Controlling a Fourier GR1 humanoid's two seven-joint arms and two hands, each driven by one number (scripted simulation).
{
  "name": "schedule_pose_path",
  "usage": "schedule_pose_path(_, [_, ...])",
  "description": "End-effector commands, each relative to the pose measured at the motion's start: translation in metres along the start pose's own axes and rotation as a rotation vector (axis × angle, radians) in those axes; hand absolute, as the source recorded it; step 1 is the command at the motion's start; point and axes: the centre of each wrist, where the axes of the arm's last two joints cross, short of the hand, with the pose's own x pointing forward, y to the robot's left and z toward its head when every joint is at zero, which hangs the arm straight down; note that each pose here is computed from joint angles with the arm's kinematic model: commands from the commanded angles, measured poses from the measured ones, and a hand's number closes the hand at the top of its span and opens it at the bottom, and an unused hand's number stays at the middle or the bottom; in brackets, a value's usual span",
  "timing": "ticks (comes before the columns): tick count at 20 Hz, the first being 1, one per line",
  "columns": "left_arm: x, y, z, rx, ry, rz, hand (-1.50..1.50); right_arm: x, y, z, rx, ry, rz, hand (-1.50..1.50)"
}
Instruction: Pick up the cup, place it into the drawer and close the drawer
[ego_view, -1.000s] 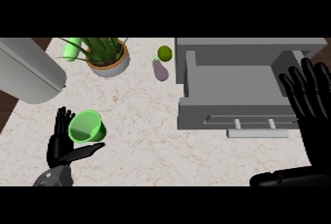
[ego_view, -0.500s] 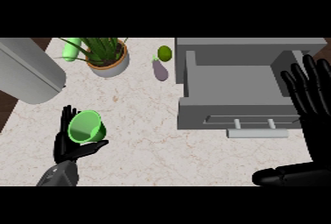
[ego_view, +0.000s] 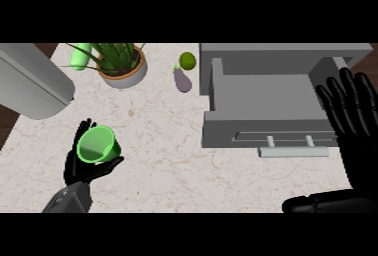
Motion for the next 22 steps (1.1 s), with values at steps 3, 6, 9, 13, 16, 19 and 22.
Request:
schedule_pose_path(3, [0.007, 0.009, -0.006, -0.102, -0.053, 0.111, 1.50, -0.001, 0.009, -0.005, 0.011, -0.001, 0.008, -1.50])
schedule_pose_path(6, [0.004, -0.006, -0.013, -0.080, -0.137, 0.085, 1.50, -0.005, -0.005, 0.010, 0.003, 0.002, 0.000, -1.50])
schedule_pose_path(9, [0.003, -0.013, -0.015, -0.068, -0.181, 0.015, 1.50, -0.007, -0.001, -0.003, -0.002, -0.018, -0.010, -1.50])
schedule_pose_path(13, [0.003, -0.024, -0.015, -0.094, -0.212, 0.017, 1.50, -0.004, 0.001, 0.004, 0.021, -0.013, 0.005, -1.50])
schedule_pose_path(16, [-0.002, -0.009, 0.001, -0.071, -0.215, 0.017, 1.50, 0.005, -0.009, 0.014, 0.004, 0.003, 0.011, -1.50])
schedule_pose_path(19, [0.005, -0.031, -0.014, -0.097, -0.231, 0.001, 1.50, 0.012, -0.006, 0.007, 0.013, -0.007, -0.009, -1.50])
schedule_pose_path(22, [0.015, -0.032, -0.022, -0.127, -0.292, 0.056, 1.50, -0.004, 0.004, 0.001, -0.003, -0.004, 0.030, -1.50])
